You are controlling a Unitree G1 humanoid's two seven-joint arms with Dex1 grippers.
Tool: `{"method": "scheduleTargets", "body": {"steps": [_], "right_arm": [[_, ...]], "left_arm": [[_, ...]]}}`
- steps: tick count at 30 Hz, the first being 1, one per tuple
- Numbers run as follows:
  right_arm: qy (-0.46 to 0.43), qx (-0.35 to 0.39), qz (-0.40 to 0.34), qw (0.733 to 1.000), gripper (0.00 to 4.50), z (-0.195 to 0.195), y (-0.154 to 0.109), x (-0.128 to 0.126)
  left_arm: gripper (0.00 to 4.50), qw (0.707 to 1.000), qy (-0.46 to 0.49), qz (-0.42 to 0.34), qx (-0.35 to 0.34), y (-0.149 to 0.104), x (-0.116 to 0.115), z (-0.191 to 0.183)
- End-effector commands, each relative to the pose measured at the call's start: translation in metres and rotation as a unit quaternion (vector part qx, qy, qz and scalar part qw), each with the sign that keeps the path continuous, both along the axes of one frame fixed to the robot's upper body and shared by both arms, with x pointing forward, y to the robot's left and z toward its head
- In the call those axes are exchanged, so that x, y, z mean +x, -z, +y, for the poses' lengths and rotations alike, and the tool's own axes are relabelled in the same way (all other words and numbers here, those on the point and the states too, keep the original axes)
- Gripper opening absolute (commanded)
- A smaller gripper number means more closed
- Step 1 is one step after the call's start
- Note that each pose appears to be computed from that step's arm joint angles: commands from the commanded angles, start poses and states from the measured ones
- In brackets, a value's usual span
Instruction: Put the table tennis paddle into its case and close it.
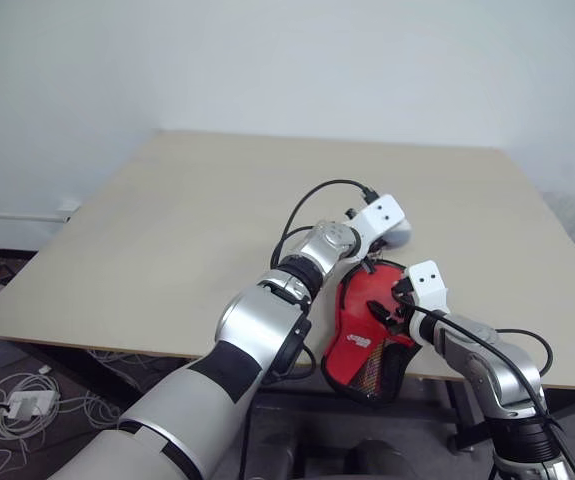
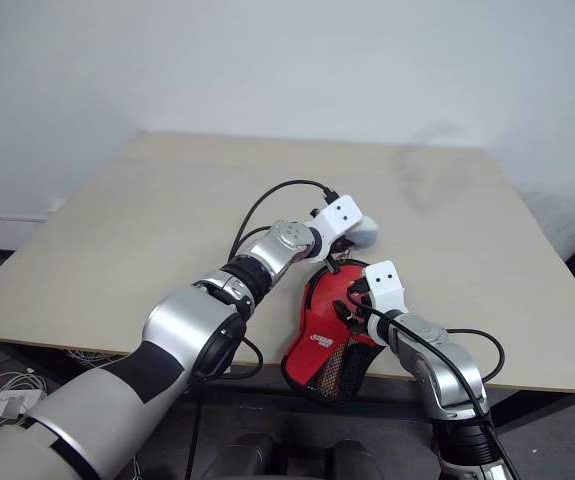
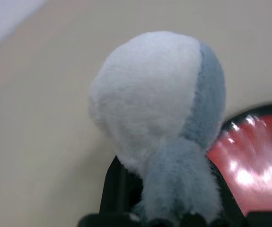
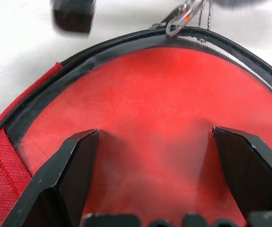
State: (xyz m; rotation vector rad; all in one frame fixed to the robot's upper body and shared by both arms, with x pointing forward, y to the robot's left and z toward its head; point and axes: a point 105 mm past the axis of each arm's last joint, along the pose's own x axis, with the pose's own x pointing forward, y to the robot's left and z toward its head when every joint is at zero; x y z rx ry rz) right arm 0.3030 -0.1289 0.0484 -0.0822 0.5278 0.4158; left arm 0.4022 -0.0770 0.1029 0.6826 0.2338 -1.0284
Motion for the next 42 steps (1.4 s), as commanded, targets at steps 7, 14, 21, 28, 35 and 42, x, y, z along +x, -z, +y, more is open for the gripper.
{"method": "scheduleTargets", "body": {"steps": [7, 14, 21, 28, 35, 42], "right_arm": [[0.004, -0.014, 0.056, 0.998, 4.19, -0.003, 0.026, -0.007], [0.005, -0.015, 0.047, 0.999, 4.19, -0.005, 0.024, -0.004], [0.021, -0.016, 0.026, 0.999, 4.19, -0.025, 0.012, -0.002], [0.035, -0.018, 0.002, 0.999, 4.19, -0.041, -0.002, 0.001], [0.028, -0.003, -0.043, 0.999, 4.19, -0.046, -0.032, 0.008], [0.019, 0.012, -0.086, 0.996, 4.19, -0.053, -0.064, 0.016]], "left_arm": [[2.69, 0.995, 0.093, -0.038, -0.014, -0.005, -0.031, -0.048], [3.37, 0.99, 0.135, -0.034, -0.004, -0.003, -0.035, -0.042], [3.37, 0.981, 0.182, 0.013, -0.066, -0.026, -0.035, -0.029], [3.37, 0.969, 0.198, 0.047, -0.14, -0.068, -0.02, 0.005], [3.37, 0.953, 0.28, 0.092, -0.07, -0.045, -0.032, 0.056], [3.37, 0.937, 0.311, 0.14, -0.078, -0.021, -0.049, 0.055]]}}
